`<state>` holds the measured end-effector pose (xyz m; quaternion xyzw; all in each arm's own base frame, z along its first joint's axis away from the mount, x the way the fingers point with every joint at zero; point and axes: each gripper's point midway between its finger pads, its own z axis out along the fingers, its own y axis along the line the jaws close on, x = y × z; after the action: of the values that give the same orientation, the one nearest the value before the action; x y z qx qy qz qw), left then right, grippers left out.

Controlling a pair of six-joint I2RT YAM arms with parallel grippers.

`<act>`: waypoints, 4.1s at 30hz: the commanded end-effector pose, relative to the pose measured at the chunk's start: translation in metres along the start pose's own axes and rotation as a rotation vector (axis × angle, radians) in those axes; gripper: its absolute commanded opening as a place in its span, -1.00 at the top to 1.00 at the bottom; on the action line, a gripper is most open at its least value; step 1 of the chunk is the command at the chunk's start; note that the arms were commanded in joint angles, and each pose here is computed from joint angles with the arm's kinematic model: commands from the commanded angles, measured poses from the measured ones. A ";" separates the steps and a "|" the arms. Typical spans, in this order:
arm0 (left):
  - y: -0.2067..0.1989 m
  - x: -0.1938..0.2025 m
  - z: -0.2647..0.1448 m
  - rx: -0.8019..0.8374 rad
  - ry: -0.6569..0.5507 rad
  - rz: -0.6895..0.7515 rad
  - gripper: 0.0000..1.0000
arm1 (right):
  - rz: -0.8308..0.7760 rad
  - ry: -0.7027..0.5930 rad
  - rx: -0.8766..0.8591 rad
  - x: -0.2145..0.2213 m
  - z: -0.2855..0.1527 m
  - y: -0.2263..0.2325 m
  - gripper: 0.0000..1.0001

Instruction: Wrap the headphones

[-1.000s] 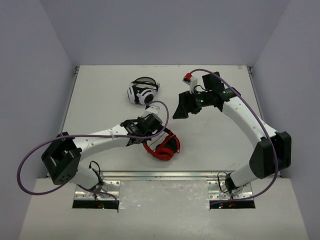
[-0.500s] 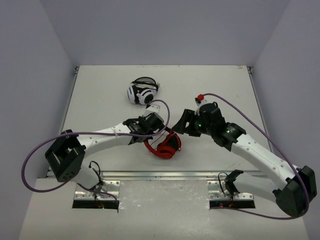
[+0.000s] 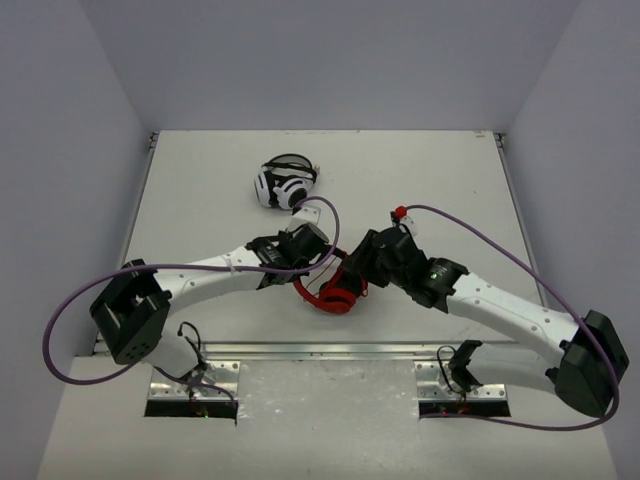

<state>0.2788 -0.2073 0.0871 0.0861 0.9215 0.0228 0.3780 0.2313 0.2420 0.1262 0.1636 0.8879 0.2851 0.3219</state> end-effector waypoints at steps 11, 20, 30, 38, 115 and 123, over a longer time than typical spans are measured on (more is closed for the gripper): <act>-0.015 -0.032 -0.006 0.075 -0.100 -0.109 0.99 | 0.076 -0.094 0.010 -0.008 0.016 0.011 0.29; -0.015 -0.034 -0.009 0.088 -0.115 -0.114 0.99 | 0.097 -0.118 0.004 -0.011 0.016 0.010 0.81; -0.009 -0.030 -0.008 0.086 -0.151 -0.123 0.99 | 0.167 -0.165 -0.047 -0.025 0.003 0.021 0.97; 0.001 -0.024 -0.002 0.028 -0.167 -0.142 0.99 | 0.176 -0.222 -0.082 -0.043 -0.014 0.027 0.97; -0.078 -0.097 -0.035 0.531 -0.291 0.205 0.99 | -0.345 0.049 -0.193 -0.106 -0.070 0.005 -0.98; -0.127 -0.092 0.006 0.646 -0.179 0.397 0.99 | -0.386 0.018 -0.238 -0.080 -0.107 -0.006 -0.98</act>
<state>0.3207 -0.3207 0.1304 0.3324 0.8376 -0.1643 0.4011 0.2333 0.1581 0.2250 -0.0273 0.8705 0.3179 0.3746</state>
